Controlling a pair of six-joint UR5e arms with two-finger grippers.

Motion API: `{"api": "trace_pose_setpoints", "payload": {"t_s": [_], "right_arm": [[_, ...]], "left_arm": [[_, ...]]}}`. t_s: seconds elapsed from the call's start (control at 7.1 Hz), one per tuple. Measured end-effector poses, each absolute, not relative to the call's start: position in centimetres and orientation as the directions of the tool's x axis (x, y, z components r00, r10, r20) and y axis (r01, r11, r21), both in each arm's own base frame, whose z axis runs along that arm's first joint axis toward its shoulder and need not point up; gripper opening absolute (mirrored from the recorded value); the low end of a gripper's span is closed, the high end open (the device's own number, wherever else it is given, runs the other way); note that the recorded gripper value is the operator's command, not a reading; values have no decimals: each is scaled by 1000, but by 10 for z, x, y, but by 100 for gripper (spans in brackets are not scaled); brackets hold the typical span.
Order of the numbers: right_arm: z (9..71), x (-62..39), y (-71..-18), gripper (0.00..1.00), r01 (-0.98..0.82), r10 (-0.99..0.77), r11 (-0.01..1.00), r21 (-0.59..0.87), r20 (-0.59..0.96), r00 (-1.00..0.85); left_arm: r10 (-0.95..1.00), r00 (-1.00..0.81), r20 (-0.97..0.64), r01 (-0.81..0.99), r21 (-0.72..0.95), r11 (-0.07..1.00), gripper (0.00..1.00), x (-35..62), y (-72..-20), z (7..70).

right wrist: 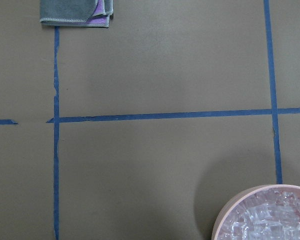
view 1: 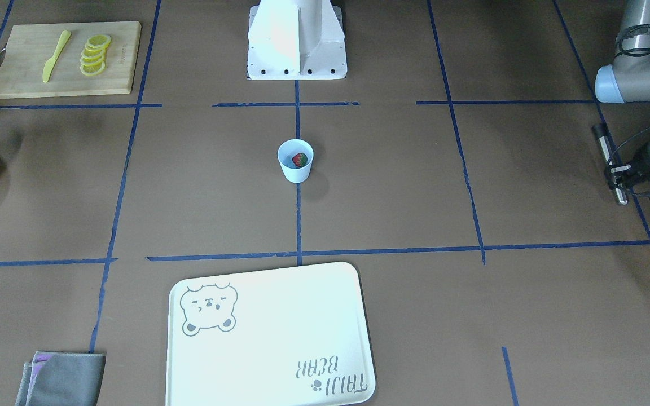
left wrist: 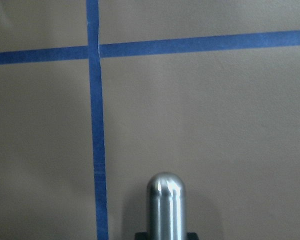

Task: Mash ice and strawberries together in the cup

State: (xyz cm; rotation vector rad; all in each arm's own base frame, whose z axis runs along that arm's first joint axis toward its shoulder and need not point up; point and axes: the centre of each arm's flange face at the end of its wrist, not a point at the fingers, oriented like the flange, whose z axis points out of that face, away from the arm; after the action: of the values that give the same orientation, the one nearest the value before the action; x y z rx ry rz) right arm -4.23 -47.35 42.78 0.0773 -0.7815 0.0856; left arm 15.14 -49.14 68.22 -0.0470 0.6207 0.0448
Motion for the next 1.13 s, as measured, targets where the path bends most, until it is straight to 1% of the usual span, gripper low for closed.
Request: {"api": "trace_pose_setpoints", "payload": {"t_s": [0.14,0.56,0.7,0.99,1.13], "right_arm": [[427,-42,-473,100,-106,47,994,40,706,706],[423,-38,-474,100,-113,49,993,43,709,704],[424,-33,-474,100,-111,48,993,42,713,699],[444,-13,-475,100,-35,-13,998,53,706,708],[467,5,-479,100,20,-57,998,61,694,718]], "left_arm": [[28,813,-582,-56,-31,998,75,151,-491,682],[42,804,-593,-55,-3,998,75,144,-495,674],[58,792,-608,-53,27,998,78,126,-501,666],[103,748,-655,-80,65,995,81,66,-516,654],[128,733,-668,-97,83,992,93,28,-525,650]]}}
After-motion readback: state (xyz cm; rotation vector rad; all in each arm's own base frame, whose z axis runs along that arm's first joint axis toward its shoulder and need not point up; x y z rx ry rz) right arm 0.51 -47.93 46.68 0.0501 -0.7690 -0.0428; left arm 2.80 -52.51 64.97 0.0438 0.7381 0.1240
